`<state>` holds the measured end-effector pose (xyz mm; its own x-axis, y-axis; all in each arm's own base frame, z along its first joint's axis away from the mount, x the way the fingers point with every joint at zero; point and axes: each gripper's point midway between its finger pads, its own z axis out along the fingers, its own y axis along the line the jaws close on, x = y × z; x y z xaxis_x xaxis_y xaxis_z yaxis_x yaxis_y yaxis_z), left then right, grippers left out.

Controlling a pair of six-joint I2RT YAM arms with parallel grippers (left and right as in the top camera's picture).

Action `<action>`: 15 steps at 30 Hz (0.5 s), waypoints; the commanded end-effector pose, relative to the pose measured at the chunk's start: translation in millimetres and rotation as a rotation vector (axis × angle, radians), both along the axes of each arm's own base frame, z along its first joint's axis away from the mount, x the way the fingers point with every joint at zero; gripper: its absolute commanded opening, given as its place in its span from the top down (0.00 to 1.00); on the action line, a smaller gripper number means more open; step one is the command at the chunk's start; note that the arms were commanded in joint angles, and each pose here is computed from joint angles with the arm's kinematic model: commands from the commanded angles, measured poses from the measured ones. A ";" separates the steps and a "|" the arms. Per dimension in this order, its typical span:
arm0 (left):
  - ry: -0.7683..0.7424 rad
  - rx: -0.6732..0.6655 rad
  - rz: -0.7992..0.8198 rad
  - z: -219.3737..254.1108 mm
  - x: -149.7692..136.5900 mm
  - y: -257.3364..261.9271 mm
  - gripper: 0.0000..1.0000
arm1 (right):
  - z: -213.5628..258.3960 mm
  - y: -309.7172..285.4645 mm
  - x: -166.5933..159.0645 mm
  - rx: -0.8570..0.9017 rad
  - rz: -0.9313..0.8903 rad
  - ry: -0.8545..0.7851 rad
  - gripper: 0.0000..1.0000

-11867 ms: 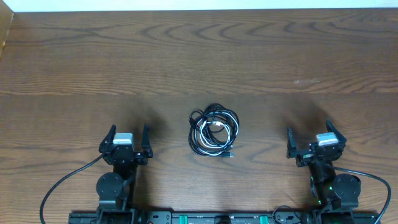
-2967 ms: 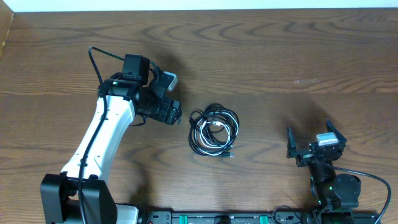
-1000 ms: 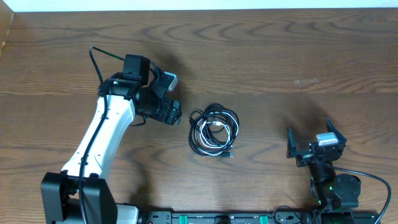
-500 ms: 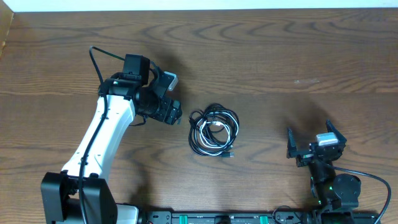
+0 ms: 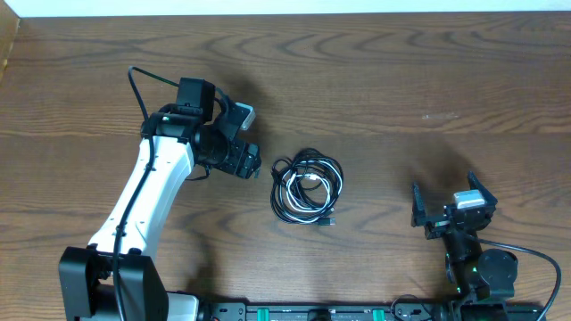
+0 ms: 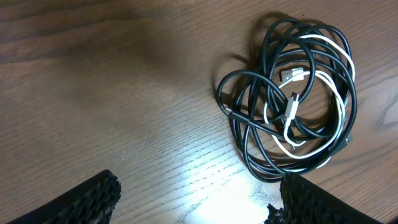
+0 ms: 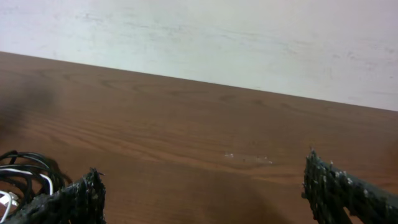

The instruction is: Untangle cables

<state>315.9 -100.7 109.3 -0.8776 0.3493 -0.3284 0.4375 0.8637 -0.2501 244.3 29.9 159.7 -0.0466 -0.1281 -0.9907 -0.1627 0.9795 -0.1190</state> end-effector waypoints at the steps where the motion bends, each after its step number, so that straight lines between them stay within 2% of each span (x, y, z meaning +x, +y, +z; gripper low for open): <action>1: 0.038 -0.010 -0.012 -10.8 -8.1 -2.4 0.17 | -1.3 -2.0 0.2 0.014 -0.010 0.003 0.01; 11: 0.029 -0.009 -0.039 -17.8 -10.1 -9.4 0.17 | -1.3 -2.0 0.2 0.014 -0.010 0.003 0.01; 15: -0.046 -0.006 -0.144 -14.4 -5.4 -35.8 0.17 | -1.4 -2.0 0.2 0.014 -0.010 0.003 0.01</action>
<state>312.7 -118.8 98.0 -0.8459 0.4030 -0.3493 0.4967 0.8340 -0.2404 244.3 29.9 159.7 -0.0466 -0.1281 -0.9907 -0.1627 0.9795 -0.1190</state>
